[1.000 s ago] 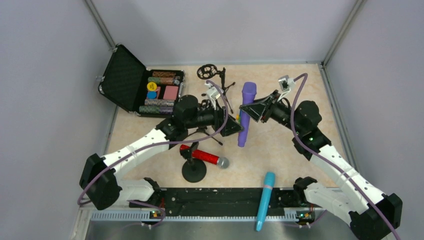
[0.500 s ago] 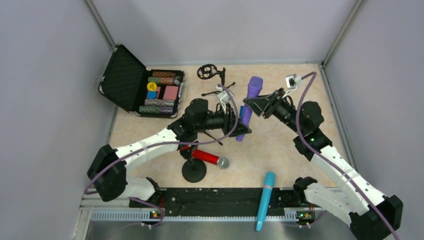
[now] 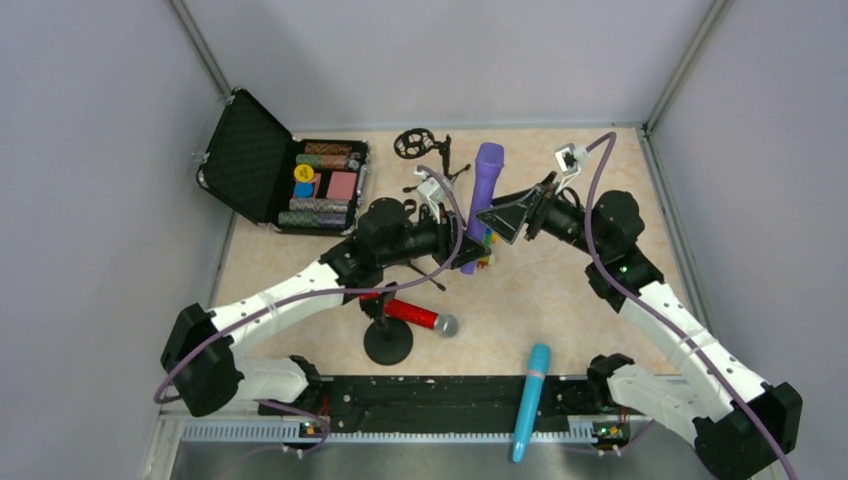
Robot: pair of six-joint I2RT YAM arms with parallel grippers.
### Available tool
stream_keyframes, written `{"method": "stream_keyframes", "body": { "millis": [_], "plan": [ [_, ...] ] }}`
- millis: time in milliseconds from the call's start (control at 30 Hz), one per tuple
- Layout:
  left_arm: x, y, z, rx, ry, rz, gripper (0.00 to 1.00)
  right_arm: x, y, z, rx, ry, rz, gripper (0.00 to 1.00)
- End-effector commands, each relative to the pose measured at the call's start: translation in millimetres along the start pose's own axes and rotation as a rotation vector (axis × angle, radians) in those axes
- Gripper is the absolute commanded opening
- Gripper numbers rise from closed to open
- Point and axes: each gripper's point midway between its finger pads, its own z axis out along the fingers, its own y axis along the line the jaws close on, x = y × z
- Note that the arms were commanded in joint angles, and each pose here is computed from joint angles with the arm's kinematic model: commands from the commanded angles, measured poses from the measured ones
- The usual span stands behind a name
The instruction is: Attach the microphones to the stand
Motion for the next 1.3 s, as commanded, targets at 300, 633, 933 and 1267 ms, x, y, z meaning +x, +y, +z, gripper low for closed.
{"method": "stream_keyframes", "body": {
  "millis": [300,633,933,1267],
  "plan": [
    [-15,-17,-18,0.035,-0.065,0.047,0.0,-1,37,2,-0.284,0.077,0.065,0.85],
    [-6,-22,-12,0.09,-0.025,0.02,0.0,3,29,12,-0.301,0.09,0.126,0.67],
    [-1,-26,-15,0.113,-0.009,0.014,0.0,1,25,16,-0.288,0.08,0.137,0.36],
    [-1,-21,-23,0.077,-0.041,0.029,0.46,2,20,16,-0.262,0.06,0.124,0.0]
  ]
}}
